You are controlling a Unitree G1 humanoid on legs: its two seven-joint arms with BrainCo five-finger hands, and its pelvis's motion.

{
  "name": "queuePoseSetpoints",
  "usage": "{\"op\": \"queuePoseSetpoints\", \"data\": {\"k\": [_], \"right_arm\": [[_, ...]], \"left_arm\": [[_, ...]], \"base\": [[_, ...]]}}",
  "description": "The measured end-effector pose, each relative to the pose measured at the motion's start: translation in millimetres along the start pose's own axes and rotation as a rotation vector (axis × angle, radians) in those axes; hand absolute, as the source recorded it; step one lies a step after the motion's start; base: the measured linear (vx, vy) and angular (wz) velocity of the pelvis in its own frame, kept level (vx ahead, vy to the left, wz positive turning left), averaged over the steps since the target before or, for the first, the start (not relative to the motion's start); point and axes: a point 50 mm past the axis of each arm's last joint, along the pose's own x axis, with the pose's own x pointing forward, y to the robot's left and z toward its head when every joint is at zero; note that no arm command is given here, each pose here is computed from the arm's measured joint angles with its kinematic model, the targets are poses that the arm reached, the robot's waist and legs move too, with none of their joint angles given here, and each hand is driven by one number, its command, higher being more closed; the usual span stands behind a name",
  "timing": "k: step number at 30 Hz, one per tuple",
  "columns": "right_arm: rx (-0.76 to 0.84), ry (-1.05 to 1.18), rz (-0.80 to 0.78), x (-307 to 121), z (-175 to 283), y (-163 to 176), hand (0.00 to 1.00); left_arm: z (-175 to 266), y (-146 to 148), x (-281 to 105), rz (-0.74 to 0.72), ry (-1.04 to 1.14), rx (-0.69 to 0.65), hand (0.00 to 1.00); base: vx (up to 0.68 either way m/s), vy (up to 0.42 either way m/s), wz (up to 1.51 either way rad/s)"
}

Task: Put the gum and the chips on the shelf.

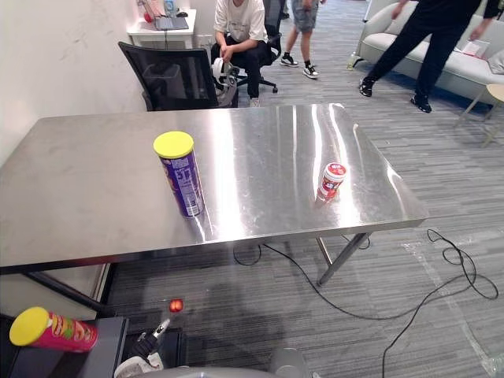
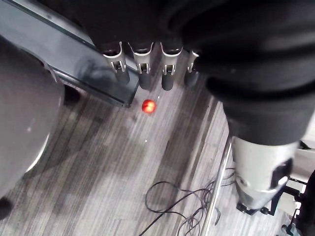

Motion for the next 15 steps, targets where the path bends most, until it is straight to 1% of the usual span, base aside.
{"op": "queuePoseSetpoints", "data": {"k": [2, 4, 7, 9, 12, 14, 15], "right_arm": [[-0.012, 0.002, -0.002, -0.2, -0.3, -1.7, 0.0], [-0.032, -0.028, -0.002, 1.9, 11.3, -3.6, 0.0], [-0.061, -0.05, 0.031, 5.3, 21.6, 7.4, 0.0], [-0.094, -0.053, 0.076, 7.5, 24.3, 22.5, 0.0], [-0.18, -0.031, 0.143, 7.9, 17.2, 43.4, 0.0], [-0.208, -0.027, 0.147, 8.6, 17.6, 44.9, 0.0], [-0.251, -0.031, 0.141, 9.1, 20.5, 41.3, 0.0]], "left_arm": [[-6.9, 3.1, -0.6, -0.001, 0.037, 0.022, 0.0], [-14.1, -1.6, -2.0, -0.025, 0.066, 0.05, 0.0], [-16.8, 0.4, -2.5, -0.031, 0.079, 0.087, 0.0], [-13.1, 4.0, -1.5, -0.034, 0.07, 0.119, 0.0], [-2.9, 16.9, 1.4, -0.014, 0.055, 0.186, 0.0], [-4.3, 15.4, 1.3, -0.021, 0.06, 0.206, 0.0], [-5.3, 14.8, 1.1, -0.021, 0.063, 0.207, 0.0]], "base": [[-0.03, -0.072, -0.02], [0.06, 0.009, -0.16], [-0.04, -0.034, -0.2], [-0.05, -0.078, -0.34], [-0.09, -0.142, -0.08], [-0.1, -0.133, 0.26], [-0.06, -0.075, 0.39]]}}
